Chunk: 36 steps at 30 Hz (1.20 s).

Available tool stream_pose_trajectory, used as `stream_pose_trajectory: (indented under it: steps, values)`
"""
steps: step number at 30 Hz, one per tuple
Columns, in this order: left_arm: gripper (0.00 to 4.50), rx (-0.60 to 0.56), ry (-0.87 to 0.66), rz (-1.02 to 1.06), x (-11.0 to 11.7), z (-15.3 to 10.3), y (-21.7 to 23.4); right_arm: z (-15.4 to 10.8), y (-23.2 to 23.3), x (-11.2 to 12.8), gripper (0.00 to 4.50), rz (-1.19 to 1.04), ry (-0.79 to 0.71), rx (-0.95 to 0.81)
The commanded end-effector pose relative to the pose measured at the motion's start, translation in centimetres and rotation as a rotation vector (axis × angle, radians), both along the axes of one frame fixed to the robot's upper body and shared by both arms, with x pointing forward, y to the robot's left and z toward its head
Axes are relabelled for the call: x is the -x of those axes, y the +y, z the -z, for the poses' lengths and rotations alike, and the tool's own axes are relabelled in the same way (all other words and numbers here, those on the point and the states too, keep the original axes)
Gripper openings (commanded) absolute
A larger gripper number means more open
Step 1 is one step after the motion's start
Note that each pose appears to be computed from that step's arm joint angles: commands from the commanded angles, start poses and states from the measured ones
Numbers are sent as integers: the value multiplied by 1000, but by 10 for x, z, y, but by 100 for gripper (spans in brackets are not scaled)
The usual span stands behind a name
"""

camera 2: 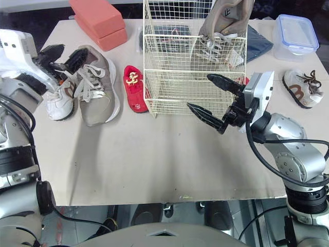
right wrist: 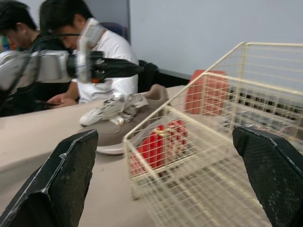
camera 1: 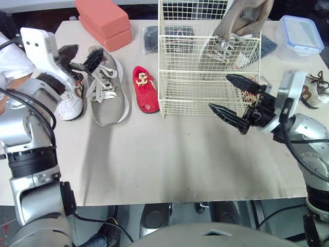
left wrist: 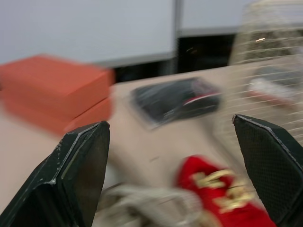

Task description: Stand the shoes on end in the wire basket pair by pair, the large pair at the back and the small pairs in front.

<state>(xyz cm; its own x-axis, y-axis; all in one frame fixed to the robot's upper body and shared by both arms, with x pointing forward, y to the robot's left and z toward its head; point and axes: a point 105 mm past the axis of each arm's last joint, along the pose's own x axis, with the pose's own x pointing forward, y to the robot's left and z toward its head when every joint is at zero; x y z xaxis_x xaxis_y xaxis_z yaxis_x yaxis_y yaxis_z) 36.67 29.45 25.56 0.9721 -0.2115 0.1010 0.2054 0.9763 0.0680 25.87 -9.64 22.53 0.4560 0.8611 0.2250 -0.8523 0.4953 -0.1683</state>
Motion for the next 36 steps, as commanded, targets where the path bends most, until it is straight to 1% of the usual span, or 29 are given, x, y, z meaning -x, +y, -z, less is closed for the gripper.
stream_pose_trajectory:
  steps: [1, 3, 6, 11, 16, 20, 23, 25, 30, 33, 34, 35, 36]
  values:
    - [450, 14, 3, -97, -3, -13, 26, -6, 2, 8, 448, -2, -53, 1]
    - [450, 17, 28, -122, -6, -11, 35, -7, 1, 11, 448, -8, -60, -13]
    - [450, 51, 74, -125, -13, -5, 41, -3, 0, 13, 448, -8, -63, -5]
    - [450, 117, 220, -123, -25, 14, 47, -1, 2, 15, 448, -8, -70, 0]
    - [450, 129, 324, -89, -35, 22, 48, 0, 4, 15, 448, -2, -74, -4]
    - [450, 99, 423, -64, -39, 31, 45, 1, 5, 15, 448, 2, -76, -6]
    - [450, 72, 516, -20, -38, 42, 41, 1, 6, 15, 448, 7, -77, -9]
    - [450, 47, 566, -30, -37, 49, 43, 2, 6, 15, 448, 10, -78, -11]
    - [450, 56, 645, -47, -32, 56, 47, 2, 7, 15, 448, 17, -85, -14]
    - [371, 64, 695, -33, -28, 61, 46, 3, 7, 15, 450, 19, -88, -13]
    - [346, 47, 731, -30, -24, 66, 48, 2, 6, 15, 450, 20, -90, -16]
    - [290, 26, 767, -27, -21, 72, 49, 2, 6, 15, 450, 20, -92, -17]
    - [252, 6, 800, -24, -18, 77, 50, 1, 6, 15, 450, 20, -93, -19]
